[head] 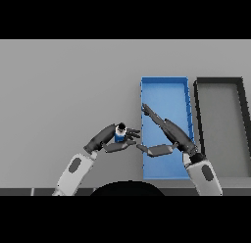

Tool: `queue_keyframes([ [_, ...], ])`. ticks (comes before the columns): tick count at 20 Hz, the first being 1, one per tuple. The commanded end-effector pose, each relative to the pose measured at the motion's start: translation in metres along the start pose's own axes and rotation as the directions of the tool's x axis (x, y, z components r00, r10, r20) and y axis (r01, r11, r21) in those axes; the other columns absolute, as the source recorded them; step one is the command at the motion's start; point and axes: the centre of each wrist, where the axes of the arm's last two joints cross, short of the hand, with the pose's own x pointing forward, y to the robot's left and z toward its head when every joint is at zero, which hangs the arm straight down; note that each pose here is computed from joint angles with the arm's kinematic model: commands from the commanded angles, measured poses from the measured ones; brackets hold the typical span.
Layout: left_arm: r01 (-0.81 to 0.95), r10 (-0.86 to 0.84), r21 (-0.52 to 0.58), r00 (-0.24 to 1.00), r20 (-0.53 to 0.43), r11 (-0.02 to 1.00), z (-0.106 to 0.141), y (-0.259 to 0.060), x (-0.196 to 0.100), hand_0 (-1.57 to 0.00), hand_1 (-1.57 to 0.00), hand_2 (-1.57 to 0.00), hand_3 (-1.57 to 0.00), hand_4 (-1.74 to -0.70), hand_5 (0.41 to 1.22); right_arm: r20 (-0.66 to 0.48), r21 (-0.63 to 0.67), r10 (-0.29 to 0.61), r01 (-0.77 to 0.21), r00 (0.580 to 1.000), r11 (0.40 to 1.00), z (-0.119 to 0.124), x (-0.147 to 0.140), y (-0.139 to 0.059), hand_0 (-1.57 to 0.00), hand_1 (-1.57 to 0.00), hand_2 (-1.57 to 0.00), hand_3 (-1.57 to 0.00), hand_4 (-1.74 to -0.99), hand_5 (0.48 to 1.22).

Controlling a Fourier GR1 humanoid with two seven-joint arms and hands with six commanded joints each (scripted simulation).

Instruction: Pick up the blue pipe and place it into the blue bin.

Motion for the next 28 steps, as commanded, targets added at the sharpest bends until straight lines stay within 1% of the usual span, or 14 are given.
queue_keyframes([
  [1,-0.003,0.003,0.004,1.0,-0.001,1.0,0.002,0.0,-0.001,-1.57,-1.57,-1.57,-1.57,-1.47,1.221,0.009,0.034,-0.006,0.005,1.0,0.999,-0.004,0.006,0.004,0.0,0.0,0.0,0.0,-1.242,0.524],
  [4,-0.005,0.005,0.001,1.0,-0.014,1.0,0.0,-0.001,-0.001,-1.57,-1.57,-1.57,-1.57,-1.47,1.221,0.035,0.106,-0.036,0.032,0.999,0.994,-0.017,0.015,0.009,0.0,0.0,0.0,0.0,-1.227,0.528],
  [10,-0.027,0.027,-0.024,1.0,0.001,0.999,-0.004,0.003,-0.001,-1.57,-1.57,-1.57,-1.57,-1.48,1.221,0.08,0.231,-0.015,-0.004,0.997,0.973,-0.052,0.035,0.017,0.0,0.0,0.0,0.0,-1.192,0.514],
  [13,-0.059,0.059,-0.038,0.998,0.007,0.998,-0.006,0.006,-0.001,-1.57,-1.57,-1.57,-1.57,-1.46,1.221,0.078,0.279,-0.021,-0.002,0.997,0.96,-0.069,0.04,0.024,0.0,0.0,0.0,0.0,-1.208,0.512],
  [15,-0.041,0.042,-0.041,0.999,0.016,0.998,-0.004,0.006,-0.004,-1.57,-1.57,-1.57,-1.57,-1.46,1.221,0.063,0.298,-0.015,-0.004,0.998,0.955,-0.08,0.039,0.024,0.0,-0.03,-0.05,-0.01,-1.215,0.513],
  [16,-0.05,0.051,-0.046,0.999,0.015,0.998,-0.003,0.004,-0.005,-1.57,-1.57,-1.57,-1.57,-1.46,1.221,0.062,0.314,-0.023,0.002,0.998,0.949,-0.085,0.04,0.027,-0.02,-0.11,-0.13,-0.05,-1.222,0.517],
  [17,-0.05,0.049,-0.034,0.999,-0.013,0.998,-0.001,0.005,-0.006,-1.57,-1.57,-1.57,-1.57,-1.51,1.221,0.067,0.328,-0.023,0.0,0.998,0.945,-0.089,0.039,0.028,-0.17,-0.24,-0.25,-0.14,-1.255,0.519],
  [18,-0.052,0.051,-0.027,0.998,-0.028,0.998,-0.005,0.007,-0.002,-1.57,-1.57,-1.54,-1.3,-1.56,1.221,0.065,0.337,-0.023,-0.001,0.998,0.941,-0.091,0.038,0.025,-0.4,-0.44,-0.43,-0.31,-1.303,0.52],
  [19,-0.066,0.064,-0.026,0.997,-0.043,0.997,-0.004,0.005,-0.003,-1.57,-1.57,-1.53,-1.14,-1.6,1.221,0.064,0.346,-0.014,-0.009,0.998,0.938,-0.094,0.039,0.03,-0.63,-0.65,-0.66,-0.5,-1.383,0.523],
  [20,-0.063,0.062,-0.023,0.997,-0.048,0.998,-0.002,0.005,-0.002,-1.57,-1.57,-1.54,-1.16,-1.63,1.221,0.064,0.344,-0.007,-0.016,0.998,0.939,-0.097,0.037,0.032,-0.82,-0.84,-0.84,-0.66,-1.446,0.527],
  [22,-0.061,0.06,-0.03,0.998,-0.012,0.998,-0.008,0.005,-0.003,-1.57,-1.57,-1.55,-1.23,-1.67,1.221,0.093,0.351,-0.044,0.009,0.995,0.936,-0.096,0.038,0.033,-1.09,-1.1,-1.1,-0.9,-1.537,0.6],
  [23,-0.065,0.065,-0.036,0.998,-0.002,0.997,-0.009,0.002,-0.003,-1.57,-1.57,-1.55,-1.27,-1.68,1.221,0.095,0.351,-0.076,0.038,0.993,0.936,-0.099,0.037,0.036,-1.19,-1.19,-1.2,-1.03,-1.513,0.671],
  [25,-0.058,0.058,-0.032,0.998,-0.006,0.998,-0.005,0.003,0.0,-1.57,-1.57,-1.56,-1.33,-1.7,1.221,0.122,0.344,-0.108,0.06,0.987,0.937,-0.098,0.033,0.038,-1.32,-1.33,-1.33,-1.23,-1.481,0.869],
  [28,-0.057,0.058,-0.024,0.998,0.029,0.998,-0.009,0.004,0.0,-1.57,-1.57,-1.54,-1.41,-1.72,1.221,0.152,0.338,-0.077,0.021,0.985,0.941,-0.098,0.037,0.043,-1.44,-1.45,-1.45,-1.39,-1.477,1.041],
])
